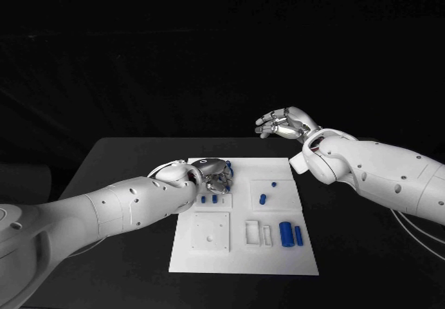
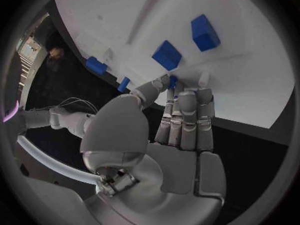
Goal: Assemble the parts on the task board
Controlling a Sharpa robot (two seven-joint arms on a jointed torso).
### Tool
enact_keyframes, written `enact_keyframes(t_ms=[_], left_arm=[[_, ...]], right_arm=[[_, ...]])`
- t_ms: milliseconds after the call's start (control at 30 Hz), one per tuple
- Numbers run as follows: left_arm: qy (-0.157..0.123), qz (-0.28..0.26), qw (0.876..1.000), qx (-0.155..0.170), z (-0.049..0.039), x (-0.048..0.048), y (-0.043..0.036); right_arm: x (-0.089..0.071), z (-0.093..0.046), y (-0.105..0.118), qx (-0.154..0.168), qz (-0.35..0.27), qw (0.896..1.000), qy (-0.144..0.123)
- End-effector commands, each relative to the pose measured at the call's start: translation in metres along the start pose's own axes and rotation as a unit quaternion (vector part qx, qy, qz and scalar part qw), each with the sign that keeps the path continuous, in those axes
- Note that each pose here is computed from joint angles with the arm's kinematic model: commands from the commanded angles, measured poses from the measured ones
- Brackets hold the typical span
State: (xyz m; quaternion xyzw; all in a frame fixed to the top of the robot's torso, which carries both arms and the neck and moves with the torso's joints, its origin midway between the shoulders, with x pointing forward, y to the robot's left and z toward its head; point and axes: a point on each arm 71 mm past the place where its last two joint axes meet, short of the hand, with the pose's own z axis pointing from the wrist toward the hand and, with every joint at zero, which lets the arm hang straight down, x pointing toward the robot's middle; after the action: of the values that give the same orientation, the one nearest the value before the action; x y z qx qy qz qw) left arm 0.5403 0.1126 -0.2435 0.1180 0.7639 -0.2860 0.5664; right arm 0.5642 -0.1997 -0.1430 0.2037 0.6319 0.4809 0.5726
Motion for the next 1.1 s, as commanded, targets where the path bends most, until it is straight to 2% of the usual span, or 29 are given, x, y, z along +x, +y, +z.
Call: enact_keyframes(t_ms=[33,100,267,333,700,900,1100], left_arm=[[0.022,0.028,0.999,-0.017,0.0003,0.0094,0.0042],[0.029,0.038,0.999,-0.016,-0.0004,0.014,0.0042],[0.034,0.048,0.998,-0.009,0.0011,0.0174,0.0002],[0.025,0.049,0.998,-0.004,0.0009,0.0167,-0.001],[0.025,0.048,0.999,-0.003,0.0,0.0169,-0.0013],[0.015,0.047,0.999,0.003,-0.0007,0.0157,-0.0028],[0.002,0.039,0.999,0.005,-0.0037,0.0133,-0.0003]], right_arm=[[0.0022,0.0006,0.0012,-0.005,0.002,1.0,0.008],[0.0027,0.0008,0.0015,-0.005,0.002,1.0,0.008],[0.0029,0.0011,0.0016,-0.005,0.002,1.0,0.008],[0.0026,0.001,0.0014,-0.005,0.002,1.0,0.008],[0.0027,0.001,0.0015,-0.005,0.002,1.0,0.008],[0.0032,0.0011,0.0019,-0.006,0.002,1.0,0.008],[0.0032,0.0011,0.0018,-0.006,0.002,1.0,0.008]])
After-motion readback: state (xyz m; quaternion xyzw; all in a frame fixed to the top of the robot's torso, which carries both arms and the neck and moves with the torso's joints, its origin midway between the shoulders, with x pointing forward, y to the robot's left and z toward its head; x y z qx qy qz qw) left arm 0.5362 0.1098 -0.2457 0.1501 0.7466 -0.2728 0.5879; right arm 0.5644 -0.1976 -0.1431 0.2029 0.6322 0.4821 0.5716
